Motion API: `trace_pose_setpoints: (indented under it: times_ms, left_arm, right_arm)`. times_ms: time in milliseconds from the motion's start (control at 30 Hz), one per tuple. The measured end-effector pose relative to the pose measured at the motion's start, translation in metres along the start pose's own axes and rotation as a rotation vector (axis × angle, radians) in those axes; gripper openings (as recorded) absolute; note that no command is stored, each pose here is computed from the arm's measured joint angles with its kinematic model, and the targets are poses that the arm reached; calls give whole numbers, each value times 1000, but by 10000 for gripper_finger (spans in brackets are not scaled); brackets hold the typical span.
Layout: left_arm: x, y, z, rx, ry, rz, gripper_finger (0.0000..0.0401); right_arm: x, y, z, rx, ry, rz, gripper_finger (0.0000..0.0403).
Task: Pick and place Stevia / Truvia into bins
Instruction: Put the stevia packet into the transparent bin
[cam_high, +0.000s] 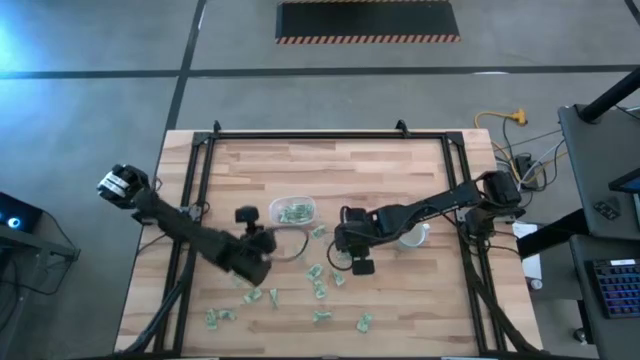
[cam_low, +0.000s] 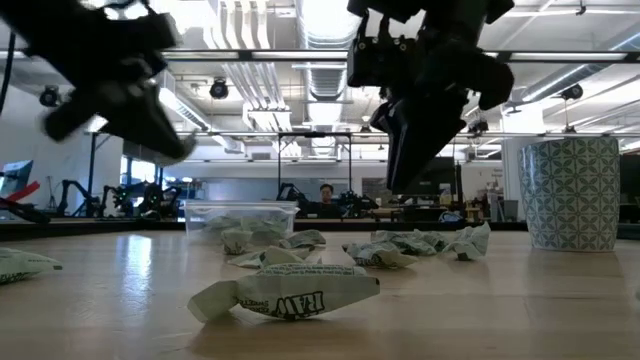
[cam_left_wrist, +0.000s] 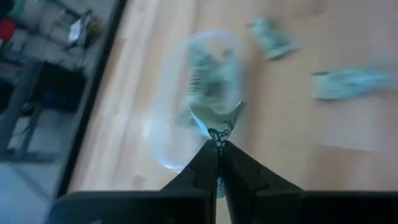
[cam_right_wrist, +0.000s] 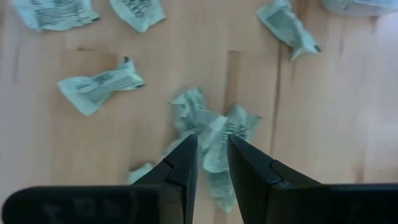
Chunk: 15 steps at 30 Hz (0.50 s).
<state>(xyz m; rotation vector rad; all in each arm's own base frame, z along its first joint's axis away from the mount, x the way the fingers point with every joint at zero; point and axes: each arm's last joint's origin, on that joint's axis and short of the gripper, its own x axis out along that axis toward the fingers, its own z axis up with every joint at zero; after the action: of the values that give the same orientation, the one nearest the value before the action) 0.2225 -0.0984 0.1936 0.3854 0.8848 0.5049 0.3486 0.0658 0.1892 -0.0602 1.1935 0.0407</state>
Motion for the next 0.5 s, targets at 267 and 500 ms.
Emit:
trace_pose_setpoints:
  times_ms: [267, 500]
  left_arm:
    - [51, 39, 16, 25, 82, -30, 0]
    - [71, 60, 18, 41, 115, -114, 0]
  right_arm:
    - [-2, 20, -2, -13, -11, 21, 73]
    - [-2, 24, 2, -42, -54, 21, 69]
